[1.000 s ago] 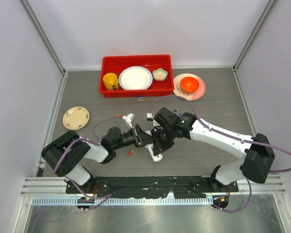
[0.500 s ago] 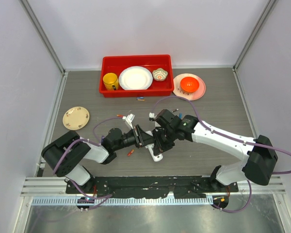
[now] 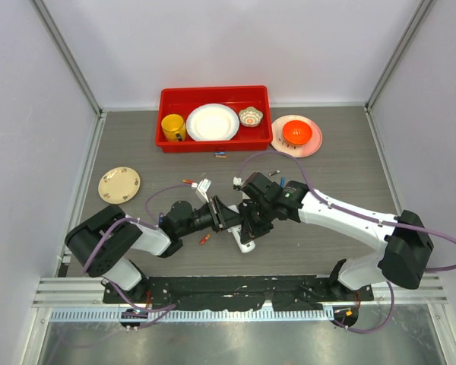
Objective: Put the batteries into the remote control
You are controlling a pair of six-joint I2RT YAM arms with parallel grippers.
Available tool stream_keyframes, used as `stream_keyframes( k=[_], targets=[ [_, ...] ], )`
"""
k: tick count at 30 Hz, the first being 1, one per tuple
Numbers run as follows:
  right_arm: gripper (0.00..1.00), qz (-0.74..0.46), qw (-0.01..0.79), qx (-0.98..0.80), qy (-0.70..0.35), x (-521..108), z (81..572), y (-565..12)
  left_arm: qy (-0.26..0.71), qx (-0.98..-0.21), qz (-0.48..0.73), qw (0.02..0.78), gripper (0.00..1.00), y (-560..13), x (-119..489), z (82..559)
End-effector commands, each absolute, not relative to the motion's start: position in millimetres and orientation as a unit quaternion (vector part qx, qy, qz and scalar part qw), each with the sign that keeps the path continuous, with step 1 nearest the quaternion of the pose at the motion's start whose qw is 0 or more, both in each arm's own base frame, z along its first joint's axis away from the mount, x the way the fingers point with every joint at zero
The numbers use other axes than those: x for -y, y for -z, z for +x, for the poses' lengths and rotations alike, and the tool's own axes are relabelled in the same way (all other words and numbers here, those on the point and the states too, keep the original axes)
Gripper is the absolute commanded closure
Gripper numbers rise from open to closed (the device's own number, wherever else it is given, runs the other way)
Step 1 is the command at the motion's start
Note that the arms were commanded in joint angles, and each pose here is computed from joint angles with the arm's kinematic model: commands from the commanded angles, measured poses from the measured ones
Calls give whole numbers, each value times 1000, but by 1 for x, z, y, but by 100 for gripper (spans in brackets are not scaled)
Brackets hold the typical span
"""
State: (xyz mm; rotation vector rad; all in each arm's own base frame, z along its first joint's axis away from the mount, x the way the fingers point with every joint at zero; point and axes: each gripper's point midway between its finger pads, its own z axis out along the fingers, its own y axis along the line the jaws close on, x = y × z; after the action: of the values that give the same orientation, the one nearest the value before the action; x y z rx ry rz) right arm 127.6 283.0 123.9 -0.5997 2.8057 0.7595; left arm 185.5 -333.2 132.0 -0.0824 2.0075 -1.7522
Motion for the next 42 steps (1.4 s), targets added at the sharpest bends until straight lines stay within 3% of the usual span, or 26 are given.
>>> stream_keyframes(
  k=[1, 23, 42],
  targets=[
    [93, -194, 166, -936, -243, -297, 166, -126, 771, -567, 63, 282, 100, -250, 338, 152],
    [88, -223, 126, -944, -207, -283, 156, -123, 769, -573, 61, 277, 100, -246, 342, 155],
    [77, -215, 133, -946, -204, -282, 158, -131, 767, -575, 60, 278, 100, -244, 342, 155]
  ],
)
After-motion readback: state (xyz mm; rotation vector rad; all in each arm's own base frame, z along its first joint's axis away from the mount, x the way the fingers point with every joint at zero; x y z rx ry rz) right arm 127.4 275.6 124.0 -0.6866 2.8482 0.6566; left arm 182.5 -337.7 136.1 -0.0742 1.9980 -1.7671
